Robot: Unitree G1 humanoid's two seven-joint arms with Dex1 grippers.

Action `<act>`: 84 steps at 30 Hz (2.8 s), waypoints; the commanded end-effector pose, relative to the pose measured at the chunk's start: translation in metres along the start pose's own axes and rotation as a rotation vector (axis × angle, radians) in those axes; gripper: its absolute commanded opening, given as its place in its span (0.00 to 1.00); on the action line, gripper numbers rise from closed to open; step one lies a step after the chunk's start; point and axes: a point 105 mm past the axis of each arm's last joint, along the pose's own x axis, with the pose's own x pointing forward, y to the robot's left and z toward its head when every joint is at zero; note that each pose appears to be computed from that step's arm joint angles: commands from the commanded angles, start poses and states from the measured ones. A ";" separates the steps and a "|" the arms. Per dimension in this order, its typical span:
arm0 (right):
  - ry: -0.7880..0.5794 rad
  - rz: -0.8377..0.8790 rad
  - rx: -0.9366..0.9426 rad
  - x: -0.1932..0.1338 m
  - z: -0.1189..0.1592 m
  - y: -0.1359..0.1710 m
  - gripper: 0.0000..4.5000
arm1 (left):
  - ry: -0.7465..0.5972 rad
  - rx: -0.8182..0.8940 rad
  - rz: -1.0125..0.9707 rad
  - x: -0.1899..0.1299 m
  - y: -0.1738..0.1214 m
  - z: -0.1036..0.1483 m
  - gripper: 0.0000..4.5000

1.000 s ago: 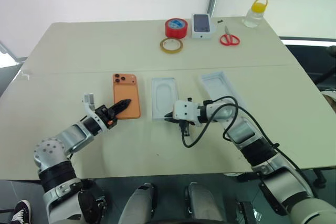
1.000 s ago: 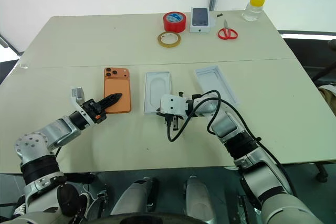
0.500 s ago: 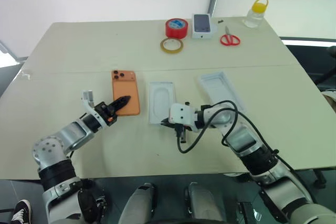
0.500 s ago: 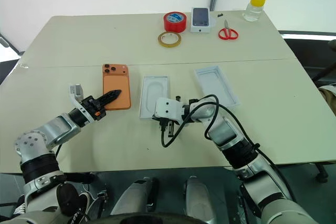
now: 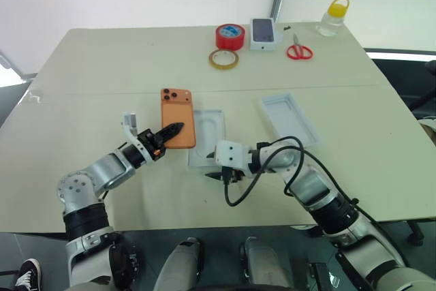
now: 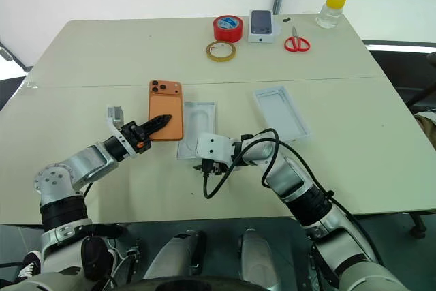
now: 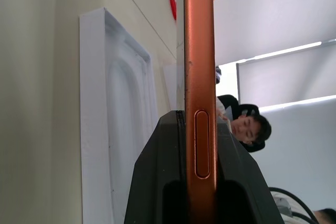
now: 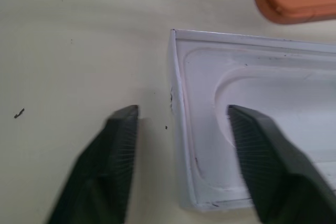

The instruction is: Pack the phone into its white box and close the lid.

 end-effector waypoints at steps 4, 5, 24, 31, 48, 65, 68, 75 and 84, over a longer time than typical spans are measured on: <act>-0.102 -0.029 0.090 -0.053 0.018 -0.026 0.86 | 0.009 0.042 -0.079 0.014 -0.019 0.002 0.00; -0.068 -0.076 0.102 -0.061 0.007 -0.036 0.86 | 0.019 0.040 -0.079 0.017 -0.018 -0.002 0.00; 0.017 -0.340 0.070 -0.077 -0.024 -0.084 0.88 | 0.108 0.029 -0.057 0.034 -0.008 -0.025 0.30; 0.007 -0.331 0.059 -0.071 -0.020 -0.083 0.88 | 0.178 0.078 -0.046 0.034 -0.010 -0.034 0.96; 0.002 -0.338 0.041 -0.067 -0.017 -0.087 0.88 | 0.208 0.254 -0.033 0.007 -0.021 -0.014 0.96; 0.060 -0.414 -0.023 -0.049 -0.029 -0.087 0.01 | 0.007 0.933 0.389 -0.001 0.018 0.047 0.00; 0.064 -0.398 -0.017 -0.041 -0.033 -0.081 0.01 | 0.095 1.004 0.415 0.007 0.035 0.029 0.00; 0.132 -0.374 -0.066 -0.040 -0.049 -0.072 0.01 | 0.220 0.938 0.307 0.046 0.042 -0.022 0.00; 0.173 -0.375 -0.056 -0.064 -0.058 -0.070 0.01 | 0.343 0.914 0.105 0.091 0.014 -0.074 0.00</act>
